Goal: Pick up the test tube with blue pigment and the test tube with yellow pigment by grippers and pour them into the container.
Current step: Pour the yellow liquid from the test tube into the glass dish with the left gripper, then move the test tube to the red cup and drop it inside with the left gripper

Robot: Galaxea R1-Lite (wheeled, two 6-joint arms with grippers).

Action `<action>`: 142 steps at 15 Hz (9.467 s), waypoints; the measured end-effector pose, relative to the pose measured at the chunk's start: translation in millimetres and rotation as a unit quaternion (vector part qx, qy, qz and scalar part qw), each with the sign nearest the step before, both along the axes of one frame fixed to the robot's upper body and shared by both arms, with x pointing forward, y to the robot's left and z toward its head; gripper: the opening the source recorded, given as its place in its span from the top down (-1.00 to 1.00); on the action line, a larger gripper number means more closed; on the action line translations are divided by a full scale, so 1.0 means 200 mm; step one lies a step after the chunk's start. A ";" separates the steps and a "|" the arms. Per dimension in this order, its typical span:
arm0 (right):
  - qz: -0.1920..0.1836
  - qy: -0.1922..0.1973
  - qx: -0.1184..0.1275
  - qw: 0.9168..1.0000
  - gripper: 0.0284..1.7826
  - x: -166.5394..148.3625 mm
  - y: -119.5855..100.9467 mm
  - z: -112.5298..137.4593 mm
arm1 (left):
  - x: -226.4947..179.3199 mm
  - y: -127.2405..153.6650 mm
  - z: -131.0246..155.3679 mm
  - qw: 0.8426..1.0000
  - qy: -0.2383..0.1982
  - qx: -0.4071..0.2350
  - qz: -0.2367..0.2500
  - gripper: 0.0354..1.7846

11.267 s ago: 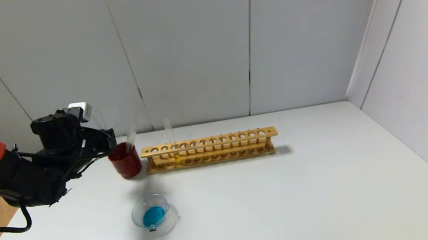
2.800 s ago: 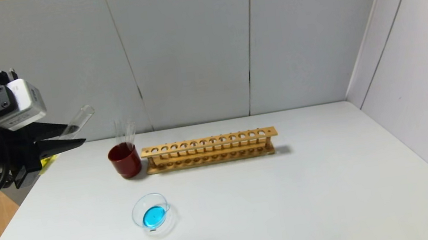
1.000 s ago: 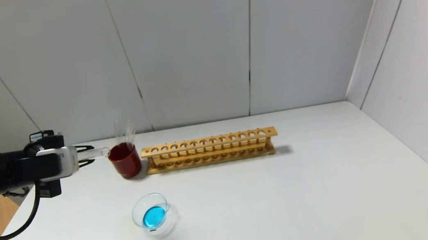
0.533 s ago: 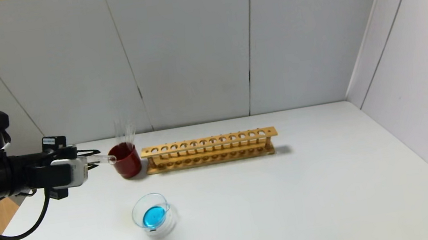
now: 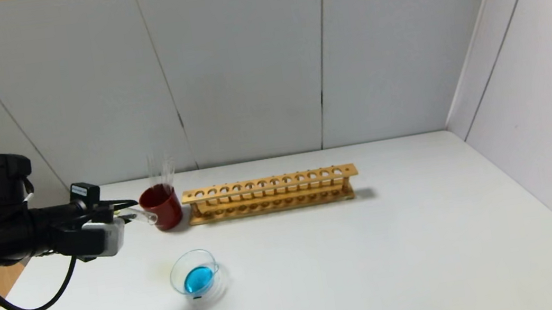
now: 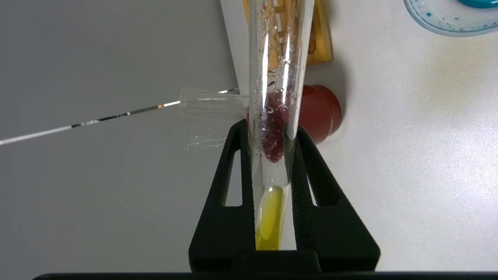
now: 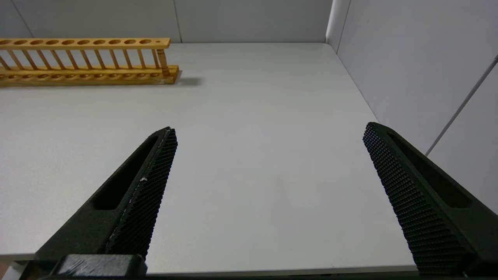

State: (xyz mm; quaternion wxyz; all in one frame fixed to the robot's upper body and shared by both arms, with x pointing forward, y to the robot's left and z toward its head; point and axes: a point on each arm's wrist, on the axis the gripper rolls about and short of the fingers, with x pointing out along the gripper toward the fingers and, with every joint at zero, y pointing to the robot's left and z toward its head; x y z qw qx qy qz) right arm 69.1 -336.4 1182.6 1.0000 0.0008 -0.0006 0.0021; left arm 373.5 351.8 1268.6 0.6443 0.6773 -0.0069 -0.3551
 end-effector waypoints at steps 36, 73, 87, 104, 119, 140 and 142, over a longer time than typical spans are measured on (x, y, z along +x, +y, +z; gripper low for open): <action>0.000 0.000 0.000 1.000 -0.96 0.00 0.00 0.00 | 0.08 0.00 -0.08 0.997 -0.032 0.036 -0.059 0.68; 0.000 0.000 0.000 1.000 -0.96 0.00 0.00 0.00 | 0.14 -0.07 -0.14 0.993 -0.050 0.064 -0.087 0.68; 0.000 0.000 0.000 1.000 -0.96 0.00 0.00 0.00 | 0.14 -0.08 -0.09 0.985 -0.103 0.105 -0.086 0.68; 0.000 0.000 0.000 1.000 -0.96 0.00 0.00 0.00 | 0.11 -0.10 -0.09 0.970 -0.145 0.162 -0.105 0.68; 0.000 0.000 0.000 1.000 -0.96 0.00 0.00 0.00 | 0.05 -0.17 -0.09 0.952 -0.175 0.207 -0.140 0.68; 0.000 0.000 0.000 1.000 -0.96 0.00 0.00 0.00 | 0.04 -0.17 0.72 0.880 0.023 -0.369 0.299 0.68; 0.000 0.000 0.000 1.000 -0.96 0.00 0.00 0.00 | 0.04 -0.17 0.73 0.837 0.076 -0.453 0.298 0.68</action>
